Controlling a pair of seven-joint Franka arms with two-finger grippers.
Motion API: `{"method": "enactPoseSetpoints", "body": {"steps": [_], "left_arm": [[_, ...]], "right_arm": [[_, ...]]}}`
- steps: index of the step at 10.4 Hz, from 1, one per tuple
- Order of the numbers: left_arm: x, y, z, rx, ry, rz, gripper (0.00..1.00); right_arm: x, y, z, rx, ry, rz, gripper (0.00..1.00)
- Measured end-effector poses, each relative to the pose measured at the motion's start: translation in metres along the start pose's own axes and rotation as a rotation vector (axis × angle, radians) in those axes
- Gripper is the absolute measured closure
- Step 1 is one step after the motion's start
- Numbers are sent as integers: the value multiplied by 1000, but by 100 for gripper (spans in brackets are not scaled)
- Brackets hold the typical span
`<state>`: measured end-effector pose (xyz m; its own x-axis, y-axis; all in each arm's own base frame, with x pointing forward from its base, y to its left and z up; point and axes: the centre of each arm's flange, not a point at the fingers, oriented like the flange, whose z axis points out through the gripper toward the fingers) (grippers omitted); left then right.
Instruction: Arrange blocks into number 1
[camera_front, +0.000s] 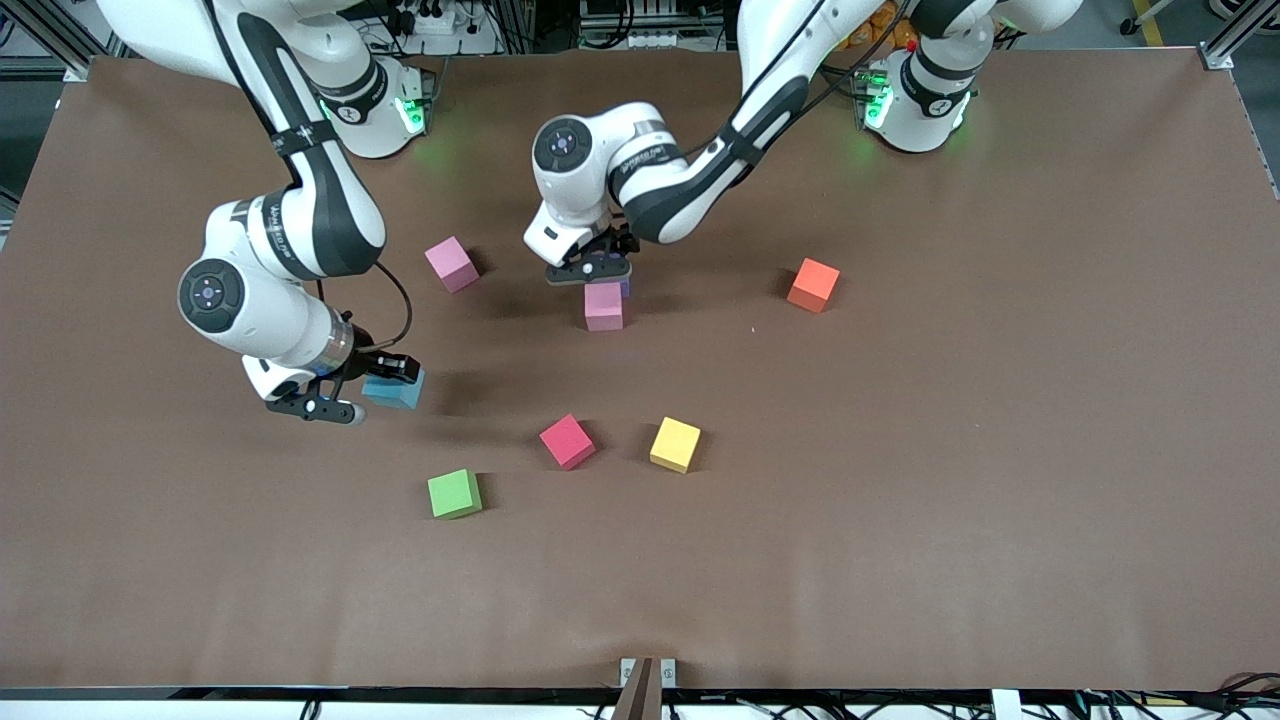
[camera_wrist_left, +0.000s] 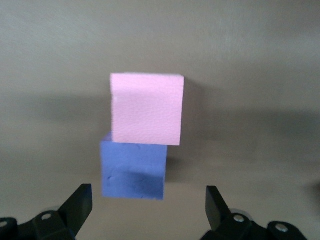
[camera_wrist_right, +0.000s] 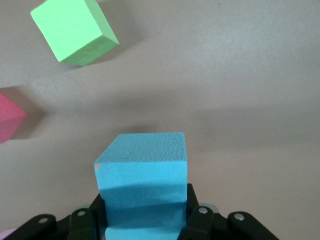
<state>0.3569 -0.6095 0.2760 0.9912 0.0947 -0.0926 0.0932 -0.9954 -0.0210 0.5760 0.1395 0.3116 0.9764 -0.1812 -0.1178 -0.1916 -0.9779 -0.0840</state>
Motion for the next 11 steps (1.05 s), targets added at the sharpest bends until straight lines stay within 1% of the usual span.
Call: {"method": "enactPoseSetpoints", "body": {"steps": [2, 3, 4, 6, 8, 10, 11], "left_arm": [[32, -30, -40, 31, 19, -45, 0], [45, -52, -44, 58, 15, -37, 0], [51, -75, -35, 91, 2, -4, 0], [59, -127, -14, 115, -8, 103, 0], [58, -187, -6, 140, -14, 233, 0], [58, -235, 4, 170, -44, 384, 0], [63, -257, 10, 163, -70, 449, 0]], "right_arm": [[-3, -3, 3, -3, -5, -3, 39], [-6, -12, 3, -1, 2, 5, 40], [-11, -27, 3, 2, 15, 14, 41], [-20, -64, 7, 1, 24, 13, 40], [-31, -110, 20, -2, 32, 17, 40], [-40, -144, 40, -2, 47, 6, 40], [-47, -164, 52, -3, 53, -4, 40]]}}
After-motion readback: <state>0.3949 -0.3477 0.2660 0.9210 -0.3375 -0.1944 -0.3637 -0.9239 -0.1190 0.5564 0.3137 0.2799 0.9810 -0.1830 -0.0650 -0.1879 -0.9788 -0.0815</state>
